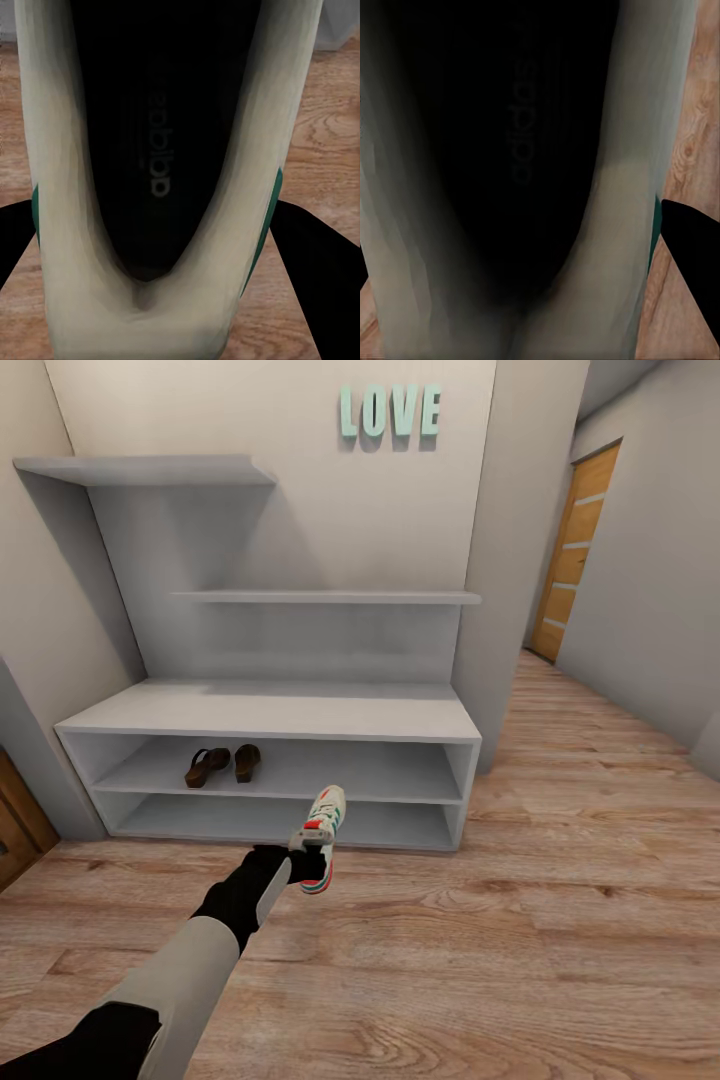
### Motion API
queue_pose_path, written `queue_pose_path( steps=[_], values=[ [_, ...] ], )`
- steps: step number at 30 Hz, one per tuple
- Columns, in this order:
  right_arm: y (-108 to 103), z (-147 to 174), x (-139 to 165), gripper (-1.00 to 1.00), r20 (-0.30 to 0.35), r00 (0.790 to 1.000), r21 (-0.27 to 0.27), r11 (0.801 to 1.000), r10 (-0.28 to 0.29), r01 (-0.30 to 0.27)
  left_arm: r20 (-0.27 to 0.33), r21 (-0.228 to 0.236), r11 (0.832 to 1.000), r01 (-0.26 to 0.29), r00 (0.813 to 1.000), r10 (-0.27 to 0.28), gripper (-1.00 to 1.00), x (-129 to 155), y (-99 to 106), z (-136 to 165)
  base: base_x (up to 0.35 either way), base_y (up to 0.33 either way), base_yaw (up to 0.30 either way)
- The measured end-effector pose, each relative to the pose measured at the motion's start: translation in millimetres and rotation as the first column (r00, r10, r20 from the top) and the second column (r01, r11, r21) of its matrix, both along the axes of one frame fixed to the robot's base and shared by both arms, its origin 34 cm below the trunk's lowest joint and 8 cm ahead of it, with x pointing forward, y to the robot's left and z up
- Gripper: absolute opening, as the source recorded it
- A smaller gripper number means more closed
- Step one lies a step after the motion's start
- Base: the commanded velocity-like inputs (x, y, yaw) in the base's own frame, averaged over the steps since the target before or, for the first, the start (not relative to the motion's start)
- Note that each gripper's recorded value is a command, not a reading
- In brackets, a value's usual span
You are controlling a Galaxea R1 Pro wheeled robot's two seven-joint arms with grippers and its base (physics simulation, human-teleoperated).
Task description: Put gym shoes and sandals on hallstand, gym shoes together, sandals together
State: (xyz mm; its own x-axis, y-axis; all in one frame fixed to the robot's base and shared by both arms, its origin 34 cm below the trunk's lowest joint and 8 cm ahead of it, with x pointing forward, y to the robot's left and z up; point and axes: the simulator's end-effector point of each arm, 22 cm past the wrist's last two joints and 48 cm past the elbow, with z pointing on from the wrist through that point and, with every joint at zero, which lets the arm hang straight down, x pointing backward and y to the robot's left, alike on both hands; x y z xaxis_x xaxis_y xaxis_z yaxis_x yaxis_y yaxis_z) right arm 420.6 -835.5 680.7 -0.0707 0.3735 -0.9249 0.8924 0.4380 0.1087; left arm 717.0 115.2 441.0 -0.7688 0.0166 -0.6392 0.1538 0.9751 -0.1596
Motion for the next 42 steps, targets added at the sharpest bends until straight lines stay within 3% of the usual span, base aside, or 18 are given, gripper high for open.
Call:
queue_pose_path(
  steps=[11,25,30,42],
  values=[
    [0.4,-4.5,-1.8,-1.00,-0.022,1.000,0.001,1.000,-0.006,0.006,0.000,0.000,1.000,-0.004,1.000,0.004,-1.00,0.5,2.7,-0.1,0.000,0.000,0.000],
    [1.0,-31.3,9.9,-1.00,-0.097,0.995,0.000,1.000,-0.005,0.005,-0.071,0.006,1.000,-0.007,0.997,0.008,-1.00,-5.4,6.7,-47.5,0.000,0.000,0.000],
    [1.0,-31.3,10.1,-1.00,-0.098,0.995,0.000,1.000,-0.005,0.005,-0.072,0.019,1.000,-0.017,0.997,0.018,-1.00,-4.1,18.7,-49.4,0.000,0.000,0.000],
    [1.1,-38.9,13.0,-1.00,-0.119,0.993,0.000,1.000,-0.005,0.005,-0.092,0.022,1.000,-0.020,0.996,0.022,-1.00,-6.4,21.7,-62.8,0.000,0.000,0.000]
  ],
)
